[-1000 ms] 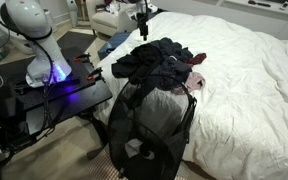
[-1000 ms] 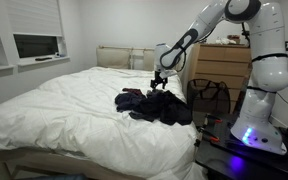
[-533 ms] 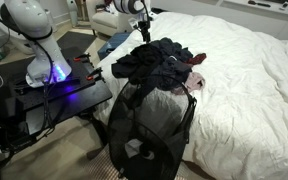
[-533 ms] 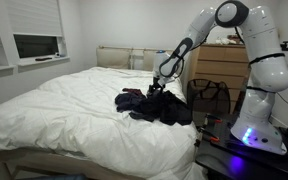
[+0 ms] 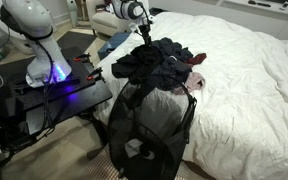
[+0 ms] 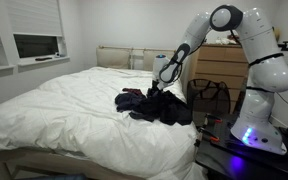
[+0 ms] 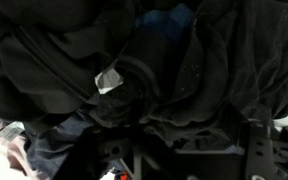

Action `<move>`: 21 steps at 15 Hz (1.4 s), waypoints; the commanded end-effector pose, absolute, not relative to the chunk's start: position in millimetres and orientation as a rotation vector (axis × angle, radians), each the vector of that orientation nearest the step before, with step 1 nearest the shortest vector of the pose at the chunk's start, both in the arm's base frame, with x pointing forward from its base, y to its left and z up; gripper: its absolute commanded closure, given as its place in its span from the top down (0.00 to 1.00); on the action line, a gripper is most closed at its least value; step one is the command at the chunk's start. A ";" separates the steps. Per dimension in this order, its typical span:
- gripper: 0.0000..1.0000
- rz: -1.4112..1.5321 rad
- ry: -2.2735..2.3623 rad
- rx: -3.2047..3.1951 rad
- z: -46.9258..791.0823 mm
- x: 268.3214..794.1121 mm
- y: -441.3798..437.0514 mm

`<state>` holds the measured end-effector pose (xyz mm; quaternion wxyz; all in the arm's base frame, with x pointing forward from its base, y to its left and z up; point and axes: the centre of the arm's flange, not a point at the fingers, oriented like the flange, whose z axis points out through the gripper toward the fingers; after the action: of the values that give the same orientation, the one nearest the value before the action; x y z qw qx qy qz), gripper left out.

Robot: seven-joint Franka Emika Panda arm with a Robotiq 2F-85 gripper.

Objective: Pick up the black cloth and put it in the laundry basket

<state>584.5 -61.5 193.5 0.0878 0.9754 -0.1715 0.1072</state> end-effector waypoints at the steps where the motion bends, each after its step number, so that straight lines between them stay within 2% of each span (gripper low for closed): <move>1: 0.49 0.360 -0.534 2.876 196.2 589.2 -63.2; 6: 0.12 0.202 -0.635 2.868 200.2 592.8 -75.7; 8: 0.00 0.159 -0.661 2.859 202.3 593.5 -78.7; 14: 0.02 0.090 -0.730 2.832 236.5 598.2 -88.5; 21: 0.02 0.216 -0.811 2.773 347.0 587.4 -98.5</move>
<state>600.9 -99.3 294.0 0.1094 0.9577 -0.2586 0.0632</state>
